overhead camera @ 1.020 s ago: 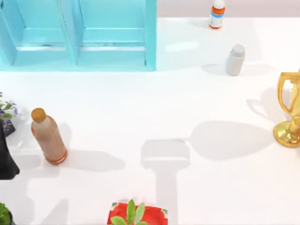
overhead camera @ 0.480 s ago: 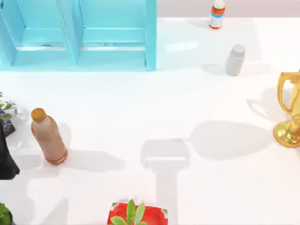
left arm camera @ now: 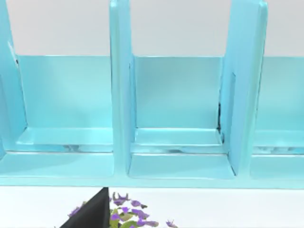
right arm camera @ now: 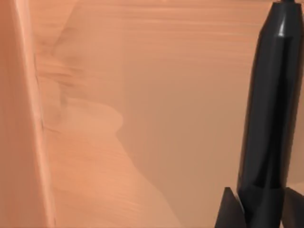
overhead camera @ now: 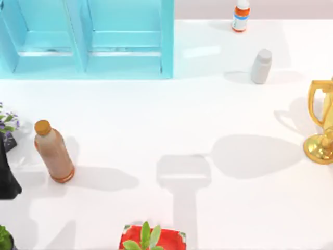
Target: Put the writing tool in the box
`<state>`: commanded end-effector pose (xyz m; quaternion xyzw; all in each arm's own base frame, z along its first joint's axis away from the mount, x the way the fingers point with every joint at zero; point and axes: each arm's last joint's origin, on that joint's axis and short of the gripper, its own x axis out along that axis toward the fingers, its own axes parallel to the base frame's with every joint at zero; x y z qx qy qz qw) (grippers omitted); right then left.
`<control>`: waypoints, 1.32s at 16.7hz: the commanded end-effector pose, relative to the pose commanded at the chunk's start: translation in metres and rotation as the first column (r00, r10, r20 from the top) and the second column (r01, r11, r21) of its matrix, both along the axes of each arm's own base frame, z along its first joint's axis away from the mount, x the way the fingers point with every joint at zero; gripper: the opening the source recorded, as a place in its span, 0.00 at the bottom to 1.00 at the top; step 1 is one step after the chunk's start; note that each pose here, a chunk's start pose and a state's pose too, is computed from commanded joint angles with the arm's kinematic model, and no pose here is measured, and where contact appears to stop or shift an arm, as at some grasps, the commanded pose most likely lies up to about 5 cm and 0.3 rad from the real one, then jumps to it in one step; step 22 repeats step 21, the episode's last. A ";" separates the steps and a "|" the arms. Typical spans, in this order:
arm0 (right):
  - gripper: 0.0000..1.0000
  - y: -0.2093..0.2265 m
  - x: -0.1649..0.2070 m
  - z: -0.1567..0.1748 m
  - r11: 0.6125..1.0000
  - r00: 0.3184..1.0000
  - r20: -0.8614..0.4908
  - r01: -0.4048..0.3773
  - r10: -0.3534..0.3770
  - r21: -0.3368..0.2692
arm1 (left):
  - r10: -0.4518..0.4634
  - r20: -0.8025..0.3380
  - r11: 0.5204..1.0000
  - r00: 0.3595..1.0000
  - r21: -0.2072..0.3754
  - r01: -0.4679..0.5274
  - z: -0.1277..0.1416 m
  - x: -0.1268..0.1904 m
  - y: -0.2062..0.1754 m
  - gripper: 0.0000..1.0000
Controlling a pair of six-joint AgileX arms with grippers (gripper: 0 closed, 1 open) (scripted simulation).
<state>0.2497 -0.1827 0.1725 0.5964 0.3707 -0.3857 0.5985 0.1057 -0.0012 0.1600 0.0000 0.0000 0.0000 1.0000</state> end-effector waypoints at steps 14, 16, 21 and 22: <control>0.90 0.000 0.000 0.000 1.000 1.000 0.000 0.000 0.000 0.000 | 0.000 0.000 1.000 1.000 0.000 0.000 0.000 0.000 0.000 1.00; 1.00 0.000 0.000 0.000 1.000 1.000 0.000 0.000 0.000 0.000 | 0.000 0.000 1.000 1.000 0.000 0.000 0.000 0.000 0.000 1.00; 1.00 0.000 0.000 0.000 1.000 1.000 0.000 0.000 0.000 0.000 | 0.000 0.000 1.000 1.000 0.000 0.000 0.000 0.000 0.000 1.00; 1.00 0.000 0.000 0.000 1.000 1.000 0.000 0.000 0.000 0.000 | 0.000 0.000 1.000 1.000 0.000 0.000 0.000 0.000 0.000 1.00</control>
